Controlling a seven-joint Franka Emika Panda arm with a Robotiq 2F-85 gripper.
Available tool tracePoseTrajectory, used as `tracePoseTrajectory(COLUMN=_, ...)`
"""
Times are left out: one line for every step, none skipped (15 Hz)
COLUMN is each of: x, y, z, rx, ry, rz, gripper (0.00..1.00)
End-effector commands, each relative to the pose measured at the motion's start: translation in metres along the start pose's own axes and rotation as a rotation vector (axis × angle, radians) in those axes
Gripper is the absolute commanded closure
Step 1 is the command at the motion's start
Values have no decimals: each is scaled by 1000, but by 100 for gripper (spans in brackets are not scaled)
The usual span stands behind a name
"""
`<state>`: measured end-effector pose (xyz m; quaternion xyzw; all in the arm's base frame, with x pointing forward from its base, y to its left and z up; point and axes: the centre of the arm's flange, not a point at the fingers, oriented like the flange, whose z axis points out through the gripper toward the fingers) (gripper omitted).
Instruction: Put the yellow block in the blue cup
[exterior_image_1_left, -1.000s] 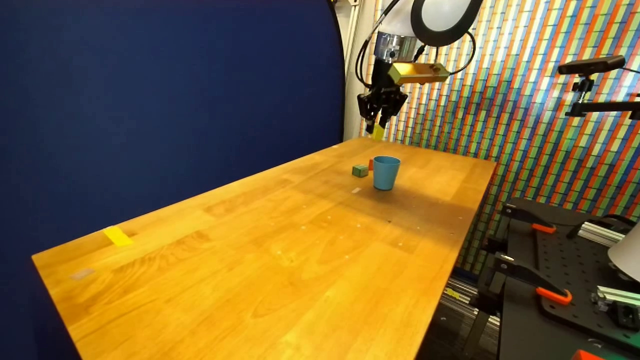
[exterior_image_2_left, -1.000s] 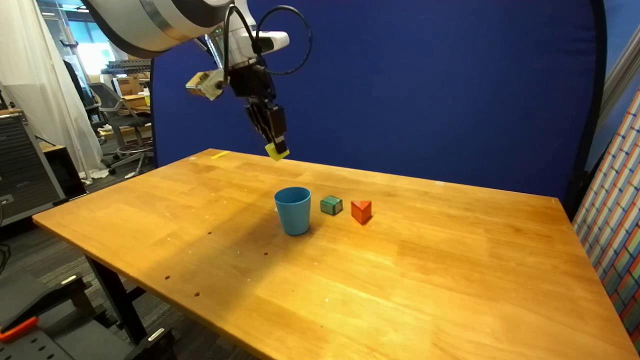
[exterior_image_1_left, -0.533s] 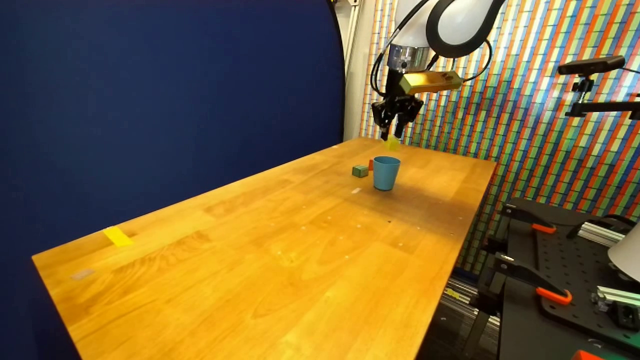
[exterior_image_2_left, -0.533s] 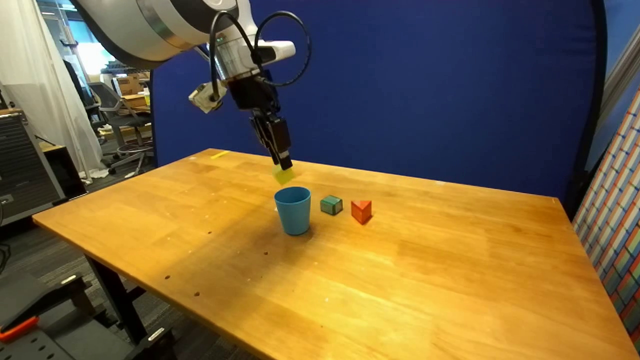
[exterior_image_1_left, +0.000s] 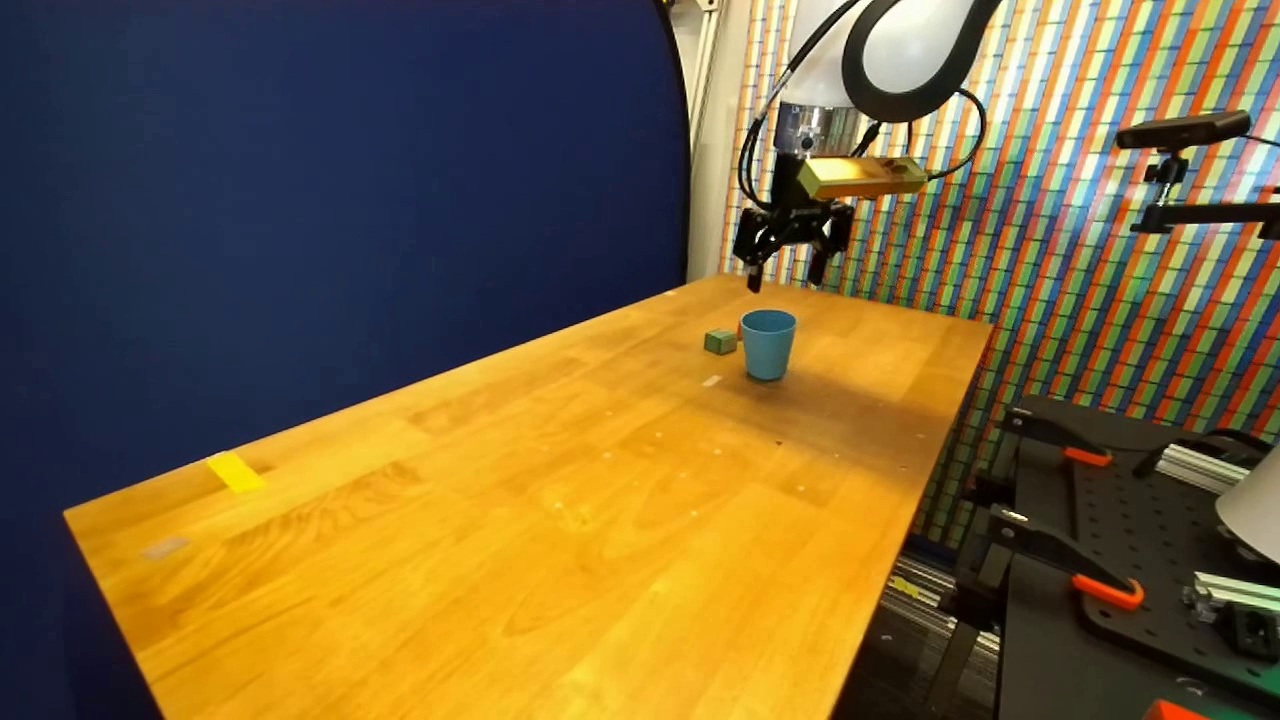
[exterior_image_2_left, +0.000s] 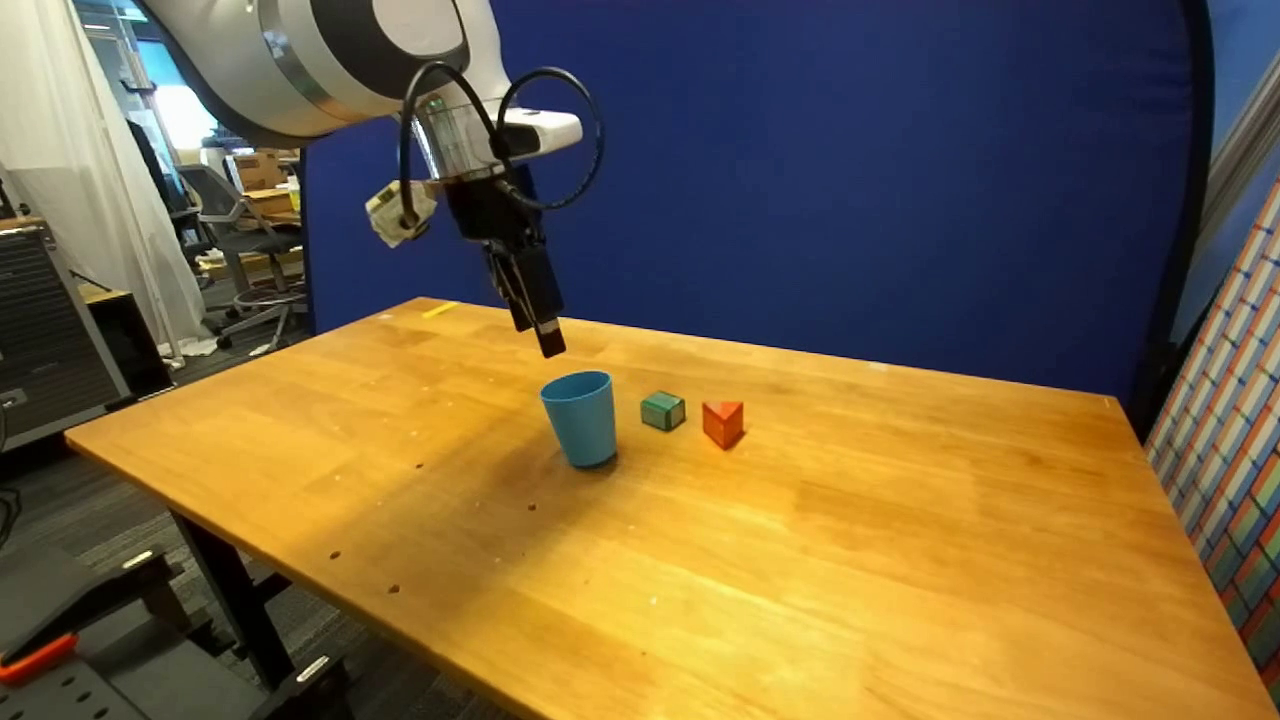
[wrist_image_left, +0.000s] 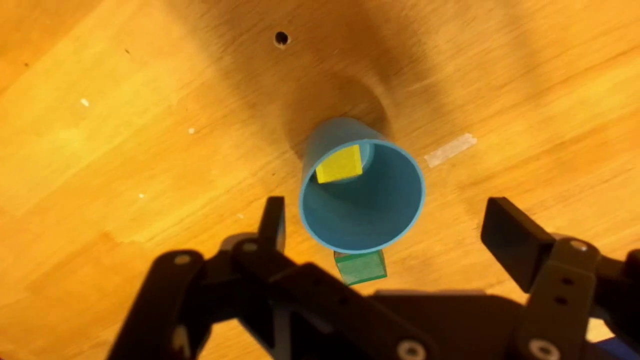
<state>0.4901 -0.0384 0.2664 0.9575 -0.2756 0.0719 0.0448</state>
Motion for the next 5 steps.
tracePoseTrajectory(x=-1, y=0, z=0, rx=1, ry=-2, rz=0, gripper=0)
tracePoseTrajectory(x=-1, y=0, z=0, rx=1, ry=-2, rz=0, gripper=0)
tracePoseTrajectory(x=-1, y=0, z=1, rx=1, ry=-3, rz=1, gripper=0)
tracePoseTrajectory(x=-1, y=0, z=1, rx=1, ry=-3, rz=1, gripper=0)
tracePoseTrajectory(x=-1, y=0, z=1, rx=1, ry=-3, rz=1, gripper=0)
